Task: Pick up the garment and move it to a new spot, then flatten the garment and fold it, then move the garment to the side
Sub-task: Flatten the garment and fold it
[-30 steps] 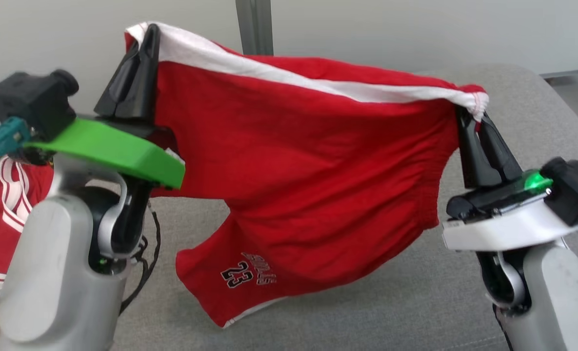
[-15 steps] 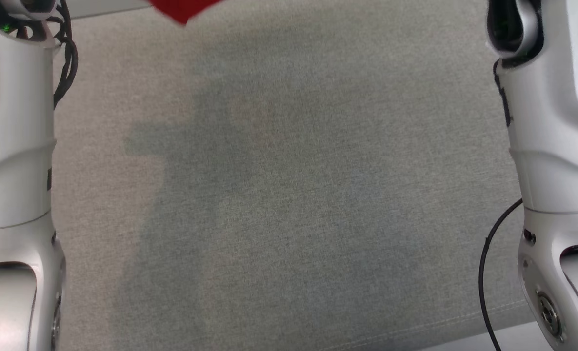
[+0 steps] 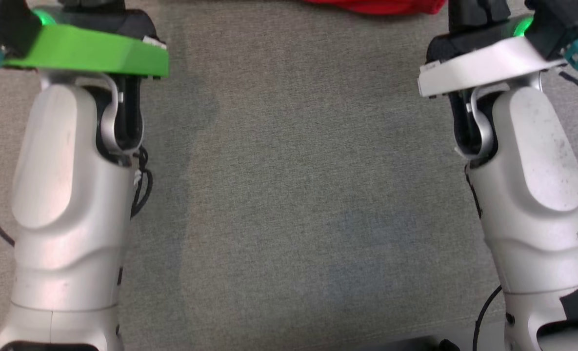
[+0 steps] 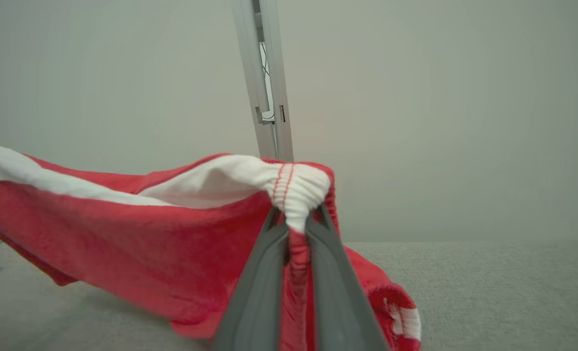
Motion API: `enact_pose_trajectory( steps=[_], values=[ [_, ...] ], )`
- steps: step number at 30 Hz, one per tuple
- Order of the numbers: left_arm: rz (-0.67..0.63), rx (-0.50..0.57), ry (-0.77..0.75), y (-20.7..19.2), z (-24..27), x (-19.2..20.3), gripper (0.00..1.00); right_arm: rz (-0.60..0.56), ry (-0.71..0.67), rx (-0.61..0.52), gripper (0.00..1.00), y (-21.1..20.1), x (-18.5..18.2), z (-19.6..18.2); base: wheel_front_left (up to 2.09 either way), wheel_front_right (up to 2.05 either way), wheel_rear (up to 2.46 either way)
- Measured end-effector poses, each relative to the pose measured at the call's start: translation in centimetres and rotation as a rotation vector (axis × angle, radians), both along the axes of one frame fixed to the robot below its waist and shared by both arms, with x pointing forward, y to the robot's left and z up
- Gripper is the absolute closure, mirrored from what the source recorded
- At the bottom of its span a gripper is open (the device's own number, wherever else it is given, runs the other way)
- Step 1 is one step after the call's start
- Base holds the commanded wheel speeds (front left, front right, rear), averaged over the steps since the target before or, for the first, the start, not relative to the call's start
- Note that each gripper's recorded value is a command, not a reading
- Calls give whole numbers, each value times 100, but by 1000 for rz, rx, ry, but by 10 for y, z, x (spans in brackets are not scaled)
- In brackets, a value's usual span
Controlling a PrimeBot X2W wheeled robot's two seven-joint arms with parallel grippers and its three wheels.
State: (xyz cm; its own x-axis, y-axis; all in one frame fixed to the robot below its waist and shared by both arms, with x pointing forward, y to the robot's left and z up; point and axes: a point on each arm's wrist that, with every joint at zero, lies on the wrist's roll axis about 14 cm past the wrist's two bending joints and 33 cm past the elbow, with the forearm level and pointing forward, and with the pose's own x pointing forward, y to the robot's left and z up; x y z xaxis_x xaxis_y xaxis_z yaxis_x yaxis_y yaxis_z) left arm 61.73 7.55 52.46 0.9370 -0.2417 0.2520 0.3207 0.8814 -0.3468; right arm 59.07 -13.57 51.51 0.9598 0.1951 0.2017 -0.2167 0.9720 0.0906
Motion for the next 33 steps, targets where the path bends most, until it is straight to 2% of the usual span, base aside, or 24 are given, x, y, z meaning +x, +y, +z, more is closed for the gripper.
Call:
enact_pose_trajectory(
  steps=[5, 16, 25, 29, 33],
  values=[
    [22, -40, 7, 14, -8, -35, 100, 7, 8, 76, 100, 3, -25, -4, 0, 0, 0],
    [56, -55, -43, 34, 23, -122, 100, -5, -16, 152, 100, -2, -96, 20, 0, 0, 0],
    [22, -52, -47, 29, 53, -208, 100, -28, -23, 195, 100, -9, -176, 36, 0, 0, 0],
    [-8, -34, -47, 24, 67, -234, 100, -40, 1, 177, 100, -11, -206, 31, 0, 0, 0],
    [-59, -30, 33, 14, 55, -250, 100, -51, 37, 194, 100, -14, -226, 23, 0, 0, 0]
  ],
)
